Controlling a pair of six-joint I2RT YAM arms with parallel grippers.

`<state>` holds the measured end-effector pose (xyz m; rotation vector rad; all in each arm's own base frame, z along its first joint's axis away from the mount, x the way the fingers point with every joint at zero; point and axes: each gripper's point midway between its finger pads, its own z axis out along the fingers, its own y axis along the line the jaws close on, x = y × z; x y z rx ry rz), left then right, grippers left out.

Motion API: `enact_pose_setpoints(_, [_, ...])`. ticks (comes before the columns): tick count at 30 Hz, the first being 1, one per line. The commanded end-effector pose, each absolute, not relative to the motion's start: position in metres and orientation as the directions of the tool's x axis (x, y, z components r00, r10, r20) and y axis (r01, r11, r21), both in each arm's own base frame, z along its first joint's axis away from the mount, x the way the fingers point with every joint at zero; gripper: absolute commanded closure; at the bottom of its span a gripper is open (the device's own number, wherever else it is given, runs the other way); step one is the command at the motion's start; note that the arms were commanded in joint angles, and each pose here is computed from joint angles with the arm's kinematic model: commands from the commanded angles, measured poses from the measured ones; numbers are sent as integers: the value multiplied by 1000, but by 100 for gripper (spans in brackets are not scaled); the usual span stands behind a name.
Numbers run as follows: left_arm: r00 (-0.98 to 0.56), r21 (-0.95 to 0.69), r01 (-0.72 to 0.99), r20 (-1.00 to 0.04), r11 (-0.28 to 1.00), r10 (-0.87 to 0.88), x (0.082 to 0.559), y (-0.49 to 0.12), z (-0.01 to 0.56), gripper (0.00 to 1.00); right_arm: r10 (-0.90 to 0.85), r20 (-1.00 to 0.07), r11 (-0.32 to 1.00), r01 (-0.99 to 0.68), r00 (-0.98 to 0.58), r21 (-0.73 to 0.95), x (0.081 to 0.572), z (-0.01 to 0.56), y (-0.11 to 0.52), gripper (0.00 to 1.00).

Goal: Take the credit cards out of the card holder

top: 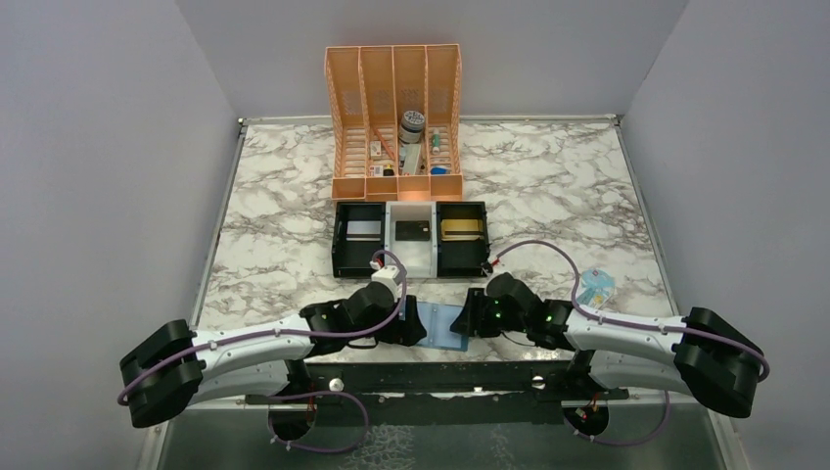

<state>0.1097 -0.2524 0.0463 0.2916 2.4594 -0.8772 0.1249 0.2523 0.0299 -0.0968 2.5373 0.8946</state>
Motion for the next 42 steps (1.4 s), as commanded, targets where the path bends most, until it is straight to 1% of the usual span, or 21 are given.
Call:
enact_pose_setpoints(1, [-826,-517,369,-564,772,17,119,-259,48,26,86,-425,813,-182,-901,553,123,16,244,56])
enact_pose_setpoints(4, [-832,-514,369,-554,774,29,116,-259,42,35,80,-407,817,-173,-910,549,123,10,248,57])
enact_pose_setpoints(10, [-841,-537,372,-540,757,30,111,-263,37,47,116,-383,764,-164,-917,624,124,11,266,62])
enact_pose_setpoints(12, [-845,-548,372,-534,749,29,108,-264,35,49,138,-373,740,-155,-917,654,125,13,271,66])
enact_pose_setpoints(15, [-847,-554,363,-532,750,18,108,-263,33,50,153,-367,723,-149,-918,675,126,14,276,70])
enact_pose_setpoints(22, [-847,-546,352,-532,760,9,109,-259,29,54,161,-345,669,-155,-925,727,126,23,291,69])
enact_pose_setpoints(26, [-848,-542,349,-531,764,11,109,-259,28,60,169,-337,643,-155,-926,750,128,28,300,70])
enact_pose_setpoints(28, [-848,-542,348,-529,765,11,109,-259,27,65,167,-333,628,-161,-928,761,128,30,304,70])
enact_pose_setpoints(31, [-849,-541,348,-529,766,12,109,-258,27,72,156,-329,610,-171,-931,774,128,34,310,73])
enact_pose_setpoints(35, [-848,-545,349,-530,762,9,109,-259,29,79,153,-322,589,-176,-934,789,128,37,317,74])
enact_pose_setpoints(36, [-847,-546,350,-532,761,7,109,-259,29,81,154,-317,581,-174,-936,795,128,38,318,76])
enact_pose_setpoints(38, [-845,-550,352,-535,757,3,109,-260,31,83,157,-308,557,-173,-939,812,127,41,322,76])
enact_pose_setpoints(40, [-843,-557,355,-537,751,0,109,-261,33,83,157,-307,562,-171,-938,809,129,41,324,76])
enact_pose_setpoints(41, [-843,-560,356,-538,748,-1,109,-262,34,83,158,-309,566,-170,-938,807,130,41,325,79])
enact_pose_setpoints(42, [-842,-563,359,-539,744,-1,109,-262,35,83,157,-313,561,-176,-937,809,131,43,327,87])
